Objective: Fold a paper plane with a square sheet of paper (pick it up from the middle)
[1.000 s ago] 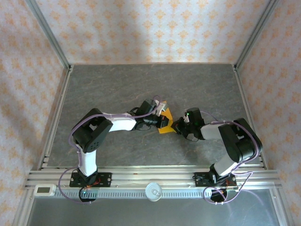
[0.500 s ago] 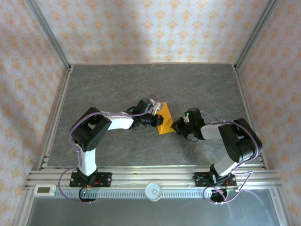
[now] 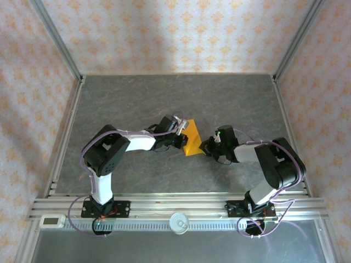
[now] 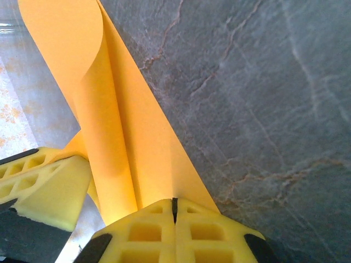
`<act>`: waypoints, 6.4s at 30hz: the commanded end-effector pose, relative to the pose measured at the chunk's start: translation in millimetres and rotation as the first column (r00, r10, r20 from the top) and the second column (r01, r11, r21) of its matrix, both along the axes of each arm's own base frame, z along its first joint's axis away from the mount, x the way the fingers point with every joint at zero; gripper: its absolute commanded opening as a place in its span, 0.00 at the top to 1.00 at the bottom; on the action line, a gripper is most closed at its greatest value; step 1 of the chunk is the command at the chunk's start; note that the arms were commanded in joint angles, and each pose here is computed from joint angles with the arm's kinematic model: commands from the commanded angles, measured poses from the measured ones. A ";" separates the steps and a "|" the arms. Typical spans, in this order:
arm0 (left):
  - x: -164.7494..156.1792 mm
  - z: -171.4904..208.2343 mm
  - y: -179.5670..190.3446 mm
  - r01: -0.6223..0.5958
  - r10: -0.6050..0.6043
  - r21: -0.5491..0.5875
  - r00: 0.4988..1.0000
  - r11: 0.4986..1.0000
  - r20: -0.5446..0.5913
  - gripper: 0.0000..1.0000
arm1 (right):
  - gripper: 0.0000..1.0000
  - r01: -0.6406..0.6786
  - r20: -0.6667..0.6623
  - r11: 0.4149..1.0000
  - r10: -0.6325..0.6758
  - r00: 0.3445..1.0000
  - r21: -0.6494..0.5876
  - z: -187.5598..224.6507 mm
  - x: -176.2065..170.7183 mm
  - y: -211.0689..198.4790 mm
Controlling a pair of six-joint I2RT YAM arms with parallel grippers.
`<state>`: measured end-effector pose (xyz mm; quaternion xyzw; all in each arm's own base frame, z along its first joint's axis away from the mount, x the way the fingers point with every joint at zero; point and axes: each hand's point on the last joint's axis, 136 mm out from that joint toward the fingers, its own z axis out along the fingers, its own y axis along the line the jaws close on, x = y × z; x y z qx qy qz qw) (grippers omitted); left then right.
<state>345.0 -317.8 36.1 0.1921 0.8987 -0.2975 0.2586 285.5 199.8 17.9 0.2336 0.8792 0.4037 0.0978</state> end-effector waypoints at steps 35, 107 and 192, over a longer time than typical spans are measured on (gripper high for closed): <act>12.5 -17.1 4.2 -0.006 0.004 0.074 1.000 0.997 0.031 1.00 | 1.00 0.021 -0.082 0.991 -0.032 0.996 -0.128 -30.0 -13.3 -19.5; 3.2 -32.6 8.7 0.000 0.001 0.086 1.000 0.996 -0.007 1.00 | 0.97 0.013 0.013 1.000 -0.013 1.000 -0.023 5.2 6.7 -1.8; -8.3 -53.9 16.7 0.046 -0.038 0.154 0.998 0.987 -0.053 1.00 | 1.00 0.152 -0.043 0.987 -0.154 0.987 -0.045 4.8 82.7 -16.4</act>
